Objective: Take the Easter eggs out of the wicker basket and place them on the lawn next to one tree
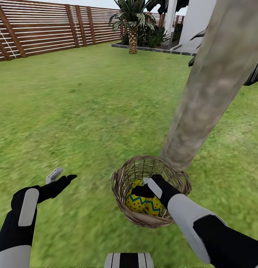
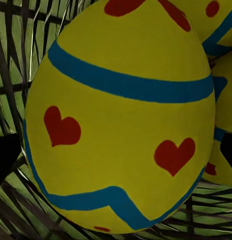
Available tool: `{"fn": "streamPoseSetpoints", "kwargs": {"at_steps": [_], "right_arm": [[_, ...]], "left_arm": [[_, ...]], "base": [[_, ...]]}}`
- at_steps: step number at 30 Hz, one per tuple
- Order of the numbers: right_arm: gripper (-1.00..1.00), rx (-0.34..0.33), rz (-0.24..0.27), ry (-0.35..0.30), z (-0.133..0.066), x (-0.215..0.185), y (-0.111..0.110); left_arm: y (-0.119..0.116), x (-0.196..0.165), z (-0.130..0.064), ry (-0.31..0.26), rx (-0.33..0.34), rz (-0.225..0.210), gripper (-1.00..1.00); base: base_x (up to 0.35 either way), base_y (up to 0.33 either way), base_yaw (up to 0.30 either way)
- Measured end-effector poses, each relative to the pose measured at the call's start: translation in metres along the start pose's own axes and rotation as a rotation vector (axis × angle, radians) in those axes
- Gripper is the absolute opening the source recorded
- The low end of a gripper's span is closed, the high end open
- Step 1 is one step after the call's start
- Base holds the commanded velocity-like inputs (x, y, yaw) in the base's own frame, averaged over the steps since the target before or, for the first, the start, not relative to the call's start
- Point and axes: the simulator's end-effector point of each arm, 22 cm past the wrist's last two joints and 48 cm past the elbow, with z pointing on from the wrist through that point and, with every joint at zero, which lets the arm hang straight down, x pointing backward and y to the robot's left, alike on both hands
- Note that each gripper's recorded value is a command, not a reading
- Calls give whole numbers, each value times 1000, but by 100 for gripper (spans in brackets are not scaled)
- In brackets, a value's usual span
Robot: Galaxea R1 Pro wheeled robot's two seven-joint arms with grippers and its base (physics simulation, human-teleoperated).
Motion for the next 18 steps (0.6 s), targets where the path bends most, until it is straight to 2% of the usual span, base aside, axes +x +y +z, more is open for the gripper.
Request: {"fn": "streamPoseSetpoints", "kwargs": {"at_steps": [11, 12, 18], "right_arm": [[100, 0, 9, 21, 13, 7, -4], [-100, 0, 9, 22, 13, 7, -4], [-100, -13, 23, 26, 17, 8, -2]], "left_arm": [[8, 7, 9, 17, -16, -3, 100], [8, 7, 9, 17, -16, -3, 100], [12, 11, 13, 26, -23, -4, 100]], "base": [[0, 0, 0], [0, 0, 0], [0, 0, 0]]}}
